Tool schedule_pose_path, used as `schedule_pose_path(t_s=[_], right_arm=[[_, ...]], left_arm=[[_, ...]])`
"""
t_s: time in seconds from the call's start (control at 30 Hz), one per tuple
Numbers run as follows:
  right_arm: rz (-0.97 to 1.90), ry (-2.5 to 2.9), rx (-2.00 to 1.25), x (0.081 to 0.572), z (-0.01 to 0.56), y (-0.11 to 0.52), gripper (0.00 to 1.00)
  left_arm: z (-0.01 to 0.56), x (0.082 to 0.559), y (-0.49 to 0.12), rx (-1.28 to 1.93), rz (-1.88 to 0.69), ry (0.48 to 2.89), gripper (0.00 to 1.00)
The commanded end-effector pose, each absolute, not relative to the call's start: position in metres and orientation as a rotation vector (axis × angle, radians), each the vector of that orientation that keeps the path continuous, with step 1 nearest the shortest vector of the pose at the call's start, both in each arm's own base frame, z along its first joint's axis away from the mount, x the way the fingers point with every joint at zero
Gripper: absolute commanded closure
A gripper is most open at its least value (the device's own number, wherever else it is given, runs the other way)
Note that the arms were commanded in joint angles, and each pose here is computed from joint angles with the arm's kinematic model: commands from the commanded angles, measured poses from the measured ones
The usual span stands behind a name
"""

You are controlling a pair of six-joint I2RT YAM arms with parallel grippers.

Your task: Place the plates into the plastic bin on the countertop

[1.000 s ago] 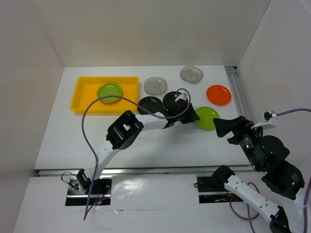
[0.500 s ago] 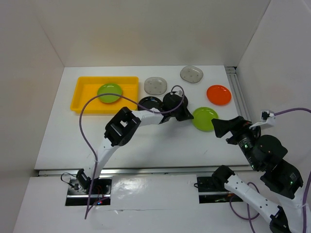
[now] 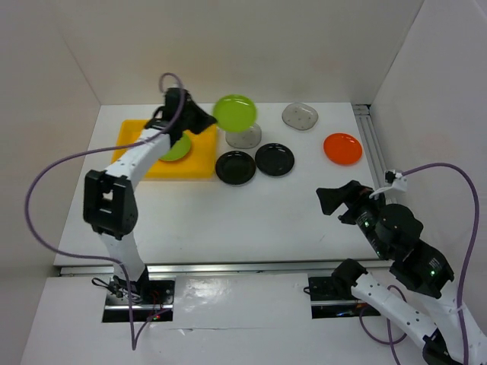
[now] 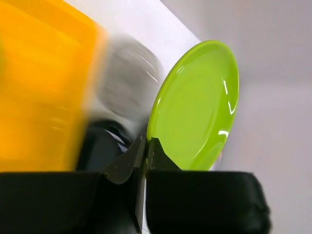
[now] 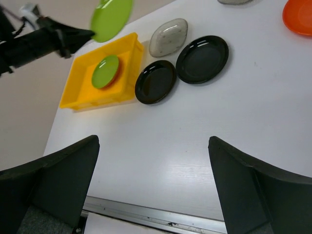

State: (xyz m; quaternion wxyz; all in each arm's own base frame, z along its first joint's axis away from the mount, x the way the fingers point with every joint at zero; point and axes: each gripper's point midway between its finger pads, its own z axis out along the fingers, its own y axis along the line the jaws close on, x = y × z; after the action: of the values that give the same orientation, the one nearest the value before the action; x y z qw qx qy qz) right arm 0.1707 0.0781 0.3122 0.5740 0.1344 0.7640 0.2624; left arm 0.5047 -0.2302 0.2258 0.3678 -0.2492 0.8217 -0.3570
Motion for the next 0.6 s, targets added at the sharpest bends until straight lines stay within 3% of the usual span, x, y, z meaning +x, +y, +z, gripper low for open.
schedule_pose_path(t_s=[0.0, 0.07, 0.27, 0.57], right_arm=[[0.647, 1.774, 0.284, 0.187, 0.312, 0.098, 0.00], [0.668, 1.785, 0.264, 0.190, 0.307, 0.106, 0.00], [0.655, 1.825, 0.226, 0.202, 0.284, 0.120, 0.00], [0.628, 1.883, 0.212, 0.212, 0.253, 0.129, 0.00]], left_arm=[[0.187, 0.490, -0.132, -0.833, -0.665, 2.168, 1.00], [0.177, 0.492, -0.078, -0.898, -0.586, 2.153, 1.00], [0.152, 0.496, 0.002, -0.968, -0.471, 2.155, 1.00], [0.107, 0.492, 0.034, -1.060, -0.359, 2.232, 1.00]])
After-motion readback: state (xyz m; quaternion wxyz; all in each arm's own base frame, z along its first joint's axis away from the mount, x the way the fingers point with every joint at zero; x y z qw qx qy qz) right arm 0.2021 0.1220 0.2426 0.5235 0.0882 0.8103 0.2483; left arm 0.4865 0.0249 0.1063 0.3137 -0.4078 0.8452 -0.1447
